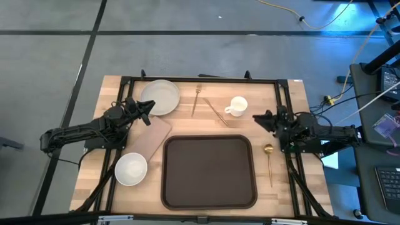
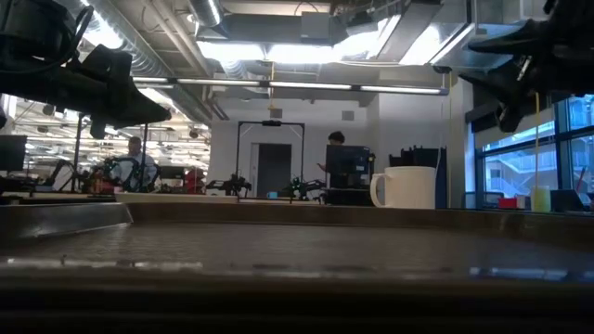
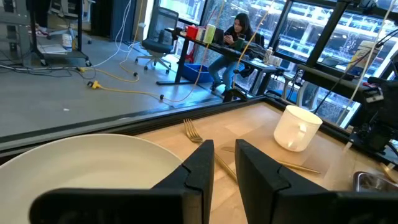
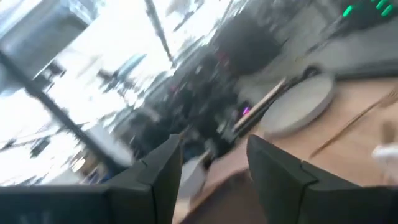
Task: Set up tray
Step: Put the white mug on the black serving tray
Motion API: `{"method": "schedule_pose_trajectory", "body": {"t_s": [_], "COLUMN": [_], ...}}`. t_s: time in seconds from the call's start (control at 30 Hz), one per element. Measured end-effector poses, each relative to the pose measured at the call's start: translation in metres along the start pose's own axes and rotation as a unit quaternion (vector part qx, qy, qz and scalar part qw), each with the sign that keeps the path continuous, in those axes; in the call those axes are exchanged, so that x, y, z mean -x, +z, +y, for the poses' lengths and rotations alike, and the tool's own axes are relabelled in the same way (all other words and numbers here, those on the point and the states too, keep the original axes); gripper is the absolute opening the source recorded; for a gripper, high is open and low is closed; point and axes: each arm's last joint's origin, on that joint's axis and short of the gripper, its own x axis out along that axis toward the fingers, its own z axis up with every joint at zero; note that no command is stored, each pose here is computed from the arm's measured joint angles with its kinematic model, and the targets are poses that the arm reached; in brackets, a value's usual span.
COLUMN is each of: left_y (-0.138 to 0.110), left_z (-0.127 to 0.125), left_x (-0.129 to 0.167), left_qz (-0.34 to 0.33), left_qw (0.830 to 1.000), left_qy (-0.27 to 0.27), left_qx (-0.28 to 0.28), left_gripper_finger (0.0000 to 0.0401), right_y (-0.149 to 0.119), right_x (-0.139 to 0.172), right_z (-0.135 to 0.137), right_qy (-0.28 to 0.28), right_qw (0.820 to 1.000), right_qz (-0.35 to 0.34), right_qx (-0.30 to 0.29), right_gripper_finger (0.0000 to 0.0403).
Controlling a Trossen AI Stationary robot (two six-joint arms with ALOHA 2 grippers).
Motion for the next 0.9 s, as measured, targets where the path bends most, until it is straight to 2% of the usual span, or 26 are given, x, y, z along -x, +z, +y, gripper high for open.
{"method": "schedule_pose_trajectory", "body": {"t_s": [0.1,0.23,0.33,0.4,0.47,0.57,0.73,0.8,0.9], "left_y": [0.000,0.000,0.000,0.000,0.000,0.001,0.001,0.001,0.001], "left_z": [0.000,0.000,0.000,0.000,0.000,0.000,0.000,0.000,0.000], "left_x": [0.000,0.000,0.000,0.000,0.000,0.000,0.000,0.000,0.000], "left_qz": [0.000,0.000,0.000,0.000,-0.003,-0.004,-0.004,-0.004,-0.004], "left_qw": [1.000,1.000,1.000,1.000,1.000,1.000,1.000,1.000,1.000], "left_qy": [0.000,0.000,0.000,0.000,-0.001,0.000,0.000,0.000,0.000], "left_qx": [0.000,0.000,0.000,0.000,0.001,0.002,0.002,0.002,0.001], "left_gripper_finger": [0.0059,0.0059,0.0059,0.0059,0.0059,0.0059,0.0059,0.0059,0.0059], "right_y": [0.008,0.028,0.045,0.056,0.067,0.079,0.098,0.105,0.111], "right_x": [-0.001,-0.005,-0.014,-0.021,-0.030,-0.048,-0.089,-0.105,-0.127], "right_z": [0.005,0.023,0.037,0.045,0.050,0.053,0.042,0.032,0.014], "right_qy": [-0.017,-0.030,-0.090,-0.154,-0.232,-0.344,-0.474,-0.498,-0.497], "right_qw": [0.999,0.998,0.994,0.986,0.969,0.929,0.858,0.836,0.821], "right_qz": [-0.028,-0.029,0.001,0.039,0.073,0.129,0.191,0.220,0.272], "right_qx": [0.002,0.041,0.058,0.054,0.032,0.037,0.047,0.066,0.065], "right_gripper_finger": [0.0181,0.0181,0.0181,0.0181,0.0181,0.0181,0.0181,0.0181,0.0181]}}
